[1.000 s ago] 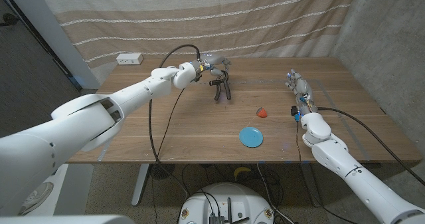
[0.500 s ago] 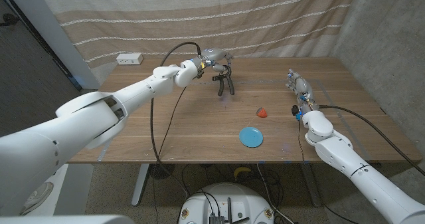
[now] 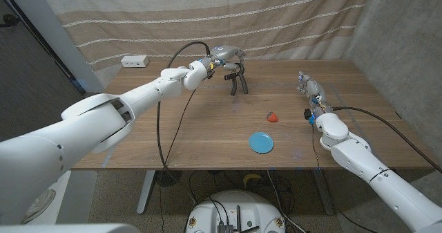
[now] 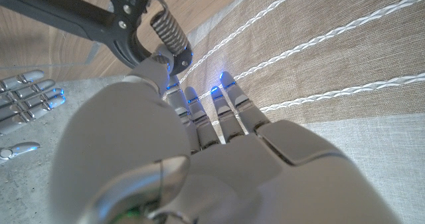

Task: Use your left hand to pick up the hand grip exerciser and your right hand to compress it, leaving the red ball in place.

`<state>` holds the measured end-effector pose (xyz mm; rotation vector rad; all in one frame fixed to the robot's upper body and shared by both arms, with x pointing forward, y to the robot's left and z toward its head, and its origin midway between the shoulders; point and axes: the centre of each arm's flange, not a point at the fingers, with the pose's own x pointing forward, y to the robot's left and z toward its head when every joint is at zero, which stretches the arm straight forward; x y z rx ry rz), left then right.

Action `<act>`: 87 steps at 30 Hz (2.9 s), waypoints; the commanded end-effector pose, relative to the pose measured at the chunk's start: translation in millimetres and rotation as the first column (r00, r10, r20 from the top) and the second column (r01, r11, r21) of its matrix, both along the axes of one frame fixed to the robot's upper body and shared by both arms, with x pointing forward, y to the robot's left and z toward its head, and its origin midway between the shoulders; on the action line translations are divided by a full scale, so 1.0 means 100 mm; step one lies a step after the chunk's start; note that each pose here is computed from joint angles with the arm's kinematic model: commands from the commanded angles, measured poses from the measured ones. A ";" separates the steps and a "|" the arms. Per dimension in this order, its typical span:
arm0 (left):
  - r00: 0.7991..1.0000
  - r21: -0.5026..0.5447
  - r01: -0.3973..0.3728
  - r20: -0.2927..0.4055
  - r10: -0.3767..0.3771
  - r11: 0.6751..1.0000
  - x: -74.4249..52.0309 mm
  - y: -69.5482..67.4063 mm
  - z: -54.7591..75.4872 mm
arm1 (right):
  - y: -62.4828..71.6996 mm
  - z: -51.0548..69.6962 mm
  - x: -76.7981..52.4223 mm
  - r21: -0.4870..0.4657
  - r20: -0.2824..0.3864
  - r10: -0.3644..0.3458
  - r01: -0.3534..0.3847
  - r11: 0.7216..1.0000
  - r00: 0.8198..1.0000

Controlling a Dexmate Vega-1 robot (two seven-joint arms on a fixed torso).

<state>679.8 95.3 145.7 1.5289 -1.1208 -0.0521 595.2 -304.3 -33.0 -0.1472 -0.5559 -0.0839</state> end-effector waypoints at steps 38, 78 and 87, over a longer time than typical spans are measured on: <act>0.957 -0.131 0.219 0.222 -0.186 0.967 -0.33 -0.10 0.07 | 0.19 0.42 0.03 -0.213 -0.120 0.197 -0.219 0.952 0.973; 0.899 -0.199 0.368 0.326 -0.292 0.908 -0.39 -0.08 0.07 | 0.40 0.62 0.18 -0.259 -0.213 0.370 -0.417 0.871 0.904; 0.888 -0.213 0.396 0.338 -0.313 0.893 -0.38 -0.07 0.07 | 0.46 0.68 0.23 -0.281 -0.256 0.377 -0.442 0.852 0.890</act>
